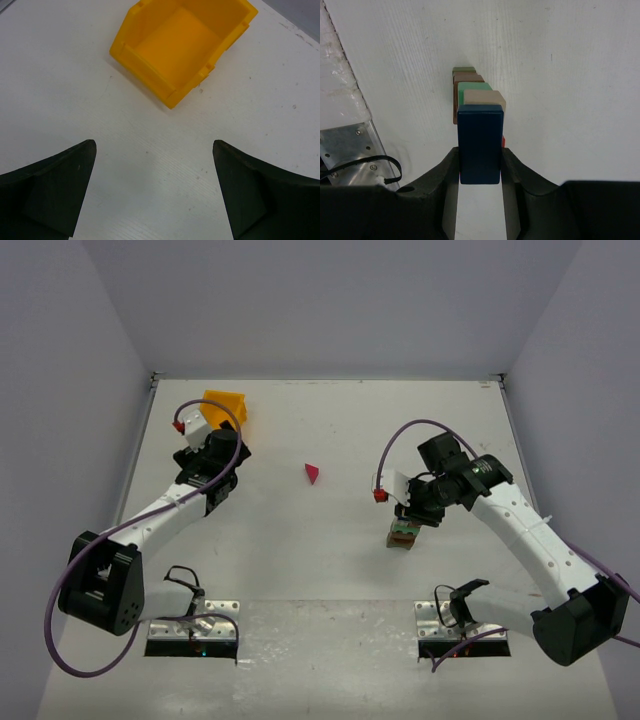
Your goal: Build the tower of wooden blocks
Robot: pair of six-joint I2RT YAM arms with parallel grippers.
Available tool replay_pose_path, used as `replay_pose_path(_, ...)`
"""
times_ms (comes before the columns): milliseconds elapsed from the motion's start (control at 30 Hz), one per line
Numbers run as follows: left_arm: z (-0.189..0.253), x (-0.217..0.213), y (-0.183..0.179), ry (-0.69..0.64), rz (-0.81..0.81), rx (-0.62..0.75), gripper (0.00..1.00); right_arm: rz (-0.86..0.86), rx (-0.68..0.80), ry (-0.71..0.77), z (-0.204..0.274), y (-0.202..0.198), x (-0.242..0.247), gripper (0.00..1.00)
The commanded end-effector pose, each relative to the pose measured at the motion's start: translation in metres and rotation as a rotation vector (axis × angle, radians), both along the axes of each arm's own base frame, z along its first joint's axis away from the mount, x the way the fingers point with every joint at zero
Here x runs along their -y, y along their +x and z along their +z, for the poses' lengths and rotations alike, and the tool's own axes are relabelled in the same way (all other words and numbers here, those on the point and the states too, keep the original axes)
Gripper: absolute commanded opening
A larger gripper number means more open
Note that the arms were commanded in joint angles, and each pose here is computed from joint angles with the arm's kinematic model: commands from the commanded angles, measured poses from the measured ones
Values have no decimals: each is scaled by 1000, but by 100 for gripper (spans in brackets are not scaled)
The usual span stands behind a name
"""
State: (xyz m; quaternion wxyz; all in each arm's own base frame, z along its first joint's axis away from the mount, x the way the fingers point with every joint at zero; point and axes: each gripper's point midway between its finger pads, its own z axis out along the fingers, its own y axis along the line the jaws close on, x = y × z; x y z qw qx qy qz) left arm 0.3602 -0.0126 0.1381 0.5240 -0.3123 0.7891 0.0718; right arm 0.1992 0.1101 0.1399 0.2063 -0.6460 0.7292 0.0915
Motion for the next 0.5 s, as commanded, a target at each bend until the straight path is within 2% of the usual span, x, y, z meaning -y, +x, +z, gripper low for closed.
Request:
replay_pose_path(0,19,2,11,-13,-3,51,100,-4,28,9,2,5,0,36)
replay_pose_path(67,19,2,11,-12,-4,51,100,-3,28,12,2,5,-1,37)
replay_pose_path(167,19,2,11,-13,-7,51,100,-4,31,14,3,5,-1,45)
replay_pose_path(400,18,2,11,-11,-9,50,100,-2,40,23,6,4,-1,51)
replay_pose_path(467,19,2,11,-11,-9,51,100,-6,48,26,8,6,-1,57)
